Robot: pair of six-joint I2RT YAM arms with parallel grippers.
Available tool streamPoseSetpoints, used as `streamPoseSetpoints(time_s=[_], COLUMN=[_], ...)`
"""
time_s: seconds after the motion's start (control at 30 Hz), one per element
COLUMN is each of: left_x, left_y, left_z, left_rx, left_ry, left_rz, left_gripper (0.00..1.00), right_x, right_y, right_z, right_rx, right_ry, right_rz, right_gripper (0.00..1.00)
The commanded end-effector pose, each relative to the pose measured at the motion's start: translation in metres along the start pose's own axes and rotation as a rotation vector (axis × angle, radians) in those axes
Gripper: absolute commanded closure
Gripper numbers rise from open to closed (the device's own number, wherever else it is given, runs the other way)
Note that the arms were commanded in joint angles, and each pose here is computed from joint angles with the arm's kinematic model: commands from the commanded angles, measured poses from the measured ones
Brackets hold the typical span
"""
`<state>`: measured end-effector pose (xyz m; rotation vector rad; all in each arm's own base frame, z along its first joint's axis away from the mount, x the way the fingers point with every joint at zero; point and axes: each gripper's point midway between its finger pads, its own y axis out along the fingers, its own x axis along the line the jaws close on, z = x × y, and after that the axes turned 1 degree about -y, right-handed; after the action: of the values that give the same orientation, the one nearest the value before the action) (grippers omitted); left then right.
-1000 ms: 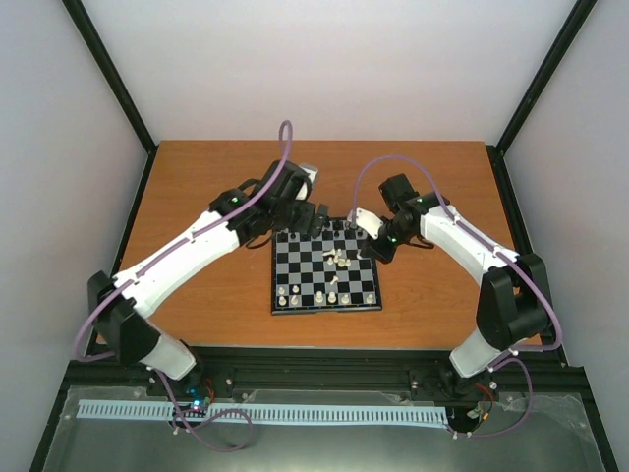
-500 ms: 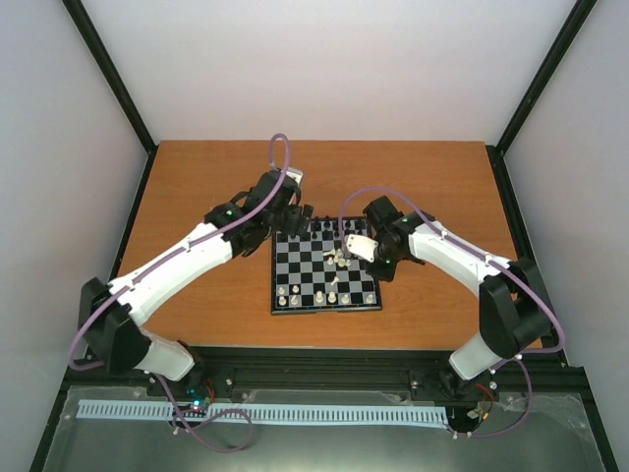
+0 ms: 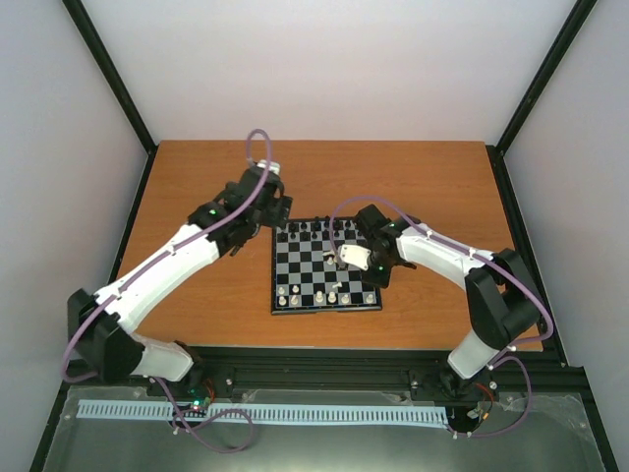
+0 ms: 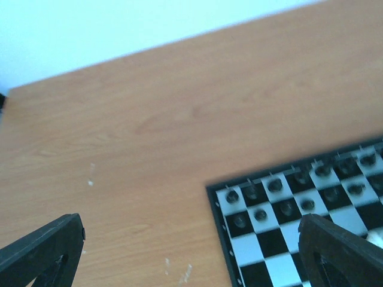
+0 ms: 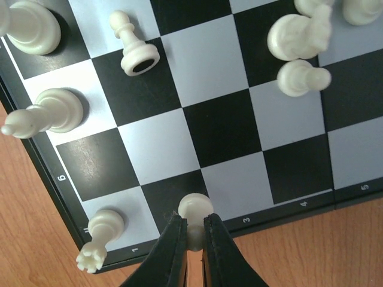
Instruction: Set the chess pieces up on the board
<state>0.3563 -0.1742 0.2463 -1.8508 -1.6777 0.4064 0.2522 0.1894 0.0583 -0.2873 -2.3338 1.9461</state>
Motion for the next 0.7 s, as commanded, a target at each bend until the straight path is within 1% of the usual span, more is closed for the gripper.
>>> streamPoseSetpoints(time_s=[0.0,0.4,0.67], left_x=[0.029,0.027,0.024], left_y=[-0.012,-0.008,-0.006], left_z=[-0.025,-0.021,-0.020], left_rx=[-0.087,-0.063,-0.052], left_ry=[-0.108,-0.082,-0.070], left_rz=[-0.077,-0.070,-0.057], left_gripper=[0.00,0.00,0.00], right_x=[0.006,0.015,0.020], right_y=[0.010,0.020,0.013], right_z=[0.002,0.010,0.008], right_rx=[0.034,0.086,0.080], right_ry=[-0.011,-0.016,-0.016], right_rz=[-0.010,-0.044,-0.072], right_gripper=[0.93,0.93,0.92])
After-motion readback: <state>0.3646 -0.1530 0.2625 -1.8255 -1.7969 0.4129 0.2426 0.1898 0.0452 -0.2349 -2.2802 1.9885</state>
